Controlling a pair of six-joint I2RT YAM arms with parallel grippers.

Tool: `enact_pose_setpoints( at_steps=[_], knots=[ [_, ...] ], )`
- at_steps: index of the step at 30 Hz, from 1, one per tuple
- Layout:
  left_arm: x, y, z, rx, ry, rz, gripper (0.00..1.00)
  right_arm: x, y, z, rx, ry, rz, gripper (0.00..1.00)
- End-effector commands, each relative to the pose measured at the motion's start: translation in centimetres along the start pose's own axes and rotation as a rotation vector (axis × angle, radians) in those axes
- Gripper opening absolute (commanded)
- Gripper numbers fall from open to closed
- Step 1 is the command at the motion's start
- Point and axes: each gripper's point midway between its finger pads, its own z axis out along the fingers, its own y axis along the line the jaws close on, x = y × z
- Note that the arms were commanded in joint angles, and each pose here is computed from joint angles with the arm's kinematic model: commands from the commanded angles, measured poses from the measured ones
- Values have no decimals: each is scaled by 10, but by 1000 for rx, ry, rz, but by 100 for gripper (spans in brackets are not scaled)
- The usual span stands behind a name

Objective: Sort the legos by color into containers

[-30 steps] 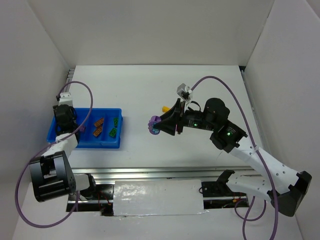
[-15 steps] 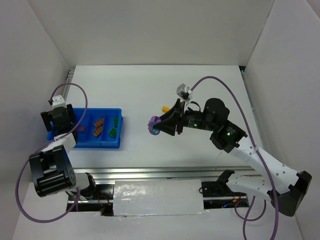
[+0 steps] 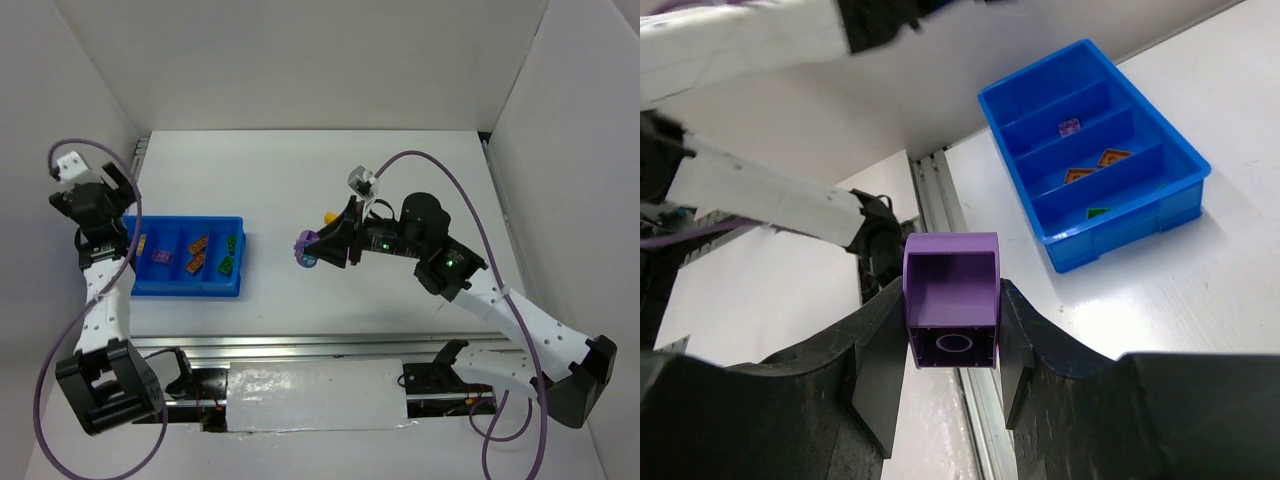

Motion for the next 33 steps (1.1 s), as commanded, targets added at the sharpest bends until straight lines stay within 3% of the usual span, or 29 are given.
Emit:
enact_pose_setpoints(
  at_steps=[1,2,4,5,8,11,14,15,17,24,33],
  knots=[
    [-88,-58,-49,308,-91,-219,99,-14,-6,0,9,-39,6,0],
    [-94,-92,-73,529,-75,-196,100,-14,-9,1,11,-40,20,0],
    [-117,-128,-121,777,-111,-180,99,-15,-10,2,-5,-44,52,0],
    [-114,-160,-160,1001,-81,-139,100,-14,-11,5,-11,-40,79,0],
    [-99,-204,-238,1418,74,-107,99,-19,-14,14,-22,-45,112,0],
    [-70,-219,-280,1594,230,-99,100,-22,-12,23,-54,-31,142,0],
    [-58,-212,-320,1679,207,-91,100,-36,-11,33,-79,-59,172,0],
    [-45,-211,-330,1709,266,-130,100,-39,-10,36,-82,-64,180,0],
    [-54,-205,-352,1784,191,-141,100,-43,-12,45,-74,-81,212,0],
    [-44,-201,-362,1824,279,-143,100,-64,-7,57,-87,-185,258,0],
    [-54,-198,-381,1903,268,-128,96,-74,7,70,-165,-223,295,0]
  ],
)
